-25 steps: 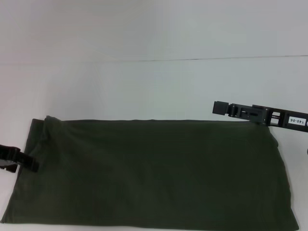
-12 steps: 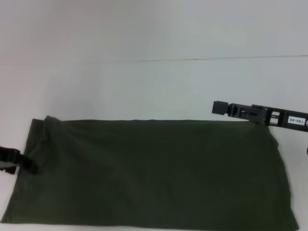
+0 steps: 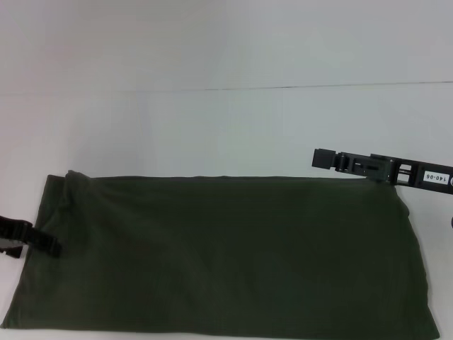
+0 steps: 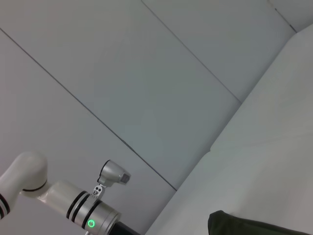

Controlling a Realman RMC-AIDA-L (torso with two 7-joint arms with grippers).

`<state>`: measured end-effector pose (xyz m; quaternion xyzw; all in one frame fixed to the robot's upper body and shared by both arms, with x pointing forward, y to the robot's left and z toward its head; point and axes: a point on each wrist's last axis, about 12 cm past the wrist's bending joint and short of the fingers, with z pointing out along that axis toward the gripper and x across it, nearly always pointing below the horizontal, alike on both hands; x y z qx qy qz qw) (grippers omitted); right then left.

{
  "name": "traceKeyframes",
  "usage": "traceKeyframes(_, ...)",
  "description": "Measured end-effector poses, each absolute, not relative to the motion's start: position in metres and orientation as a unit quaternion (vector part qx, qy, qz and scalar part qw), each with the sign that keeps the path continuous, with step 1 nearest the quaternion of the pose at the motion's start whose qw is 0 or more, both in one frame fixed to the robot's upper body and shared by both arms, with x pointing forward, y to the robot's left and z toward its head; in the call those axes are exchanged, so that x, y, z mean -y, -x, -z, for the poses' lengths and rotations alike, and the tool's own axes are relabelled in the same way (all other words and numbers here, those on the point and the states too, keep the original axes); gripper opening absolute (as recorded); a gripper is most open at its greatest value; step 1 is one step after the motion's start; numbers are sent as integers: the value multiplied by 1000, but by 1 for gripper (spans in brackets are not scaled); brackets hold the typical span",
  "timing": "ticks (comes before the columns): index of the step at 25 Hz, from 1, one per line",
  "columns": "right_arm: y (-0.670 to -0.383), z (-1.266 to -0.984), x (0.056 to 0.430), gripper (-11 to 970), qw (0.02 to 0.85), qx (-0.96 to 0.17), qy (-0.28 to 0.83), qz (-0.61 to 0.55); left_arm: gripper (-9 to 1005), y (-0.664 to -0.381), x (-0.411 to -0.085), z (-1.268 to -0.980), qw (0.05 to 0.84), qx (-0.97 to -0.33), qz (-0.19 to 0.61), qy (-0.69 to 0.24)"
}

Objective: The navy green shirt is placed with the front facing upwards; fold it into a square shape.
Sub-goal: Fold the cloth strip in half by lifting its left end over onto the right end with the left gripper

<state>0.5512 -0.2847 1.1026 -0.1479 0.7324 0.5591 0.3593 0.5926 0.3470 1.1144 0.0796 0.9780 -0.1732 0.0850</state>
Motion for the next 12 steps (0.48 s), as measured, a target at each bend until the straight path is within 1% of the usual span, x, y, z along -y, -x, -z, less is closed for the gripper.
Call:
traceKeyframes(10, -551, -1103, 285, 587, 359, -732, 148, -559, 864, -594, -343, -1114, 81, -978, 169, -89)
traceKeyframes(12, -551, -1103, 285, 587, 359, -732, 148, -559, 863, -594, -342, -1115, 81, -978, 169, -90)
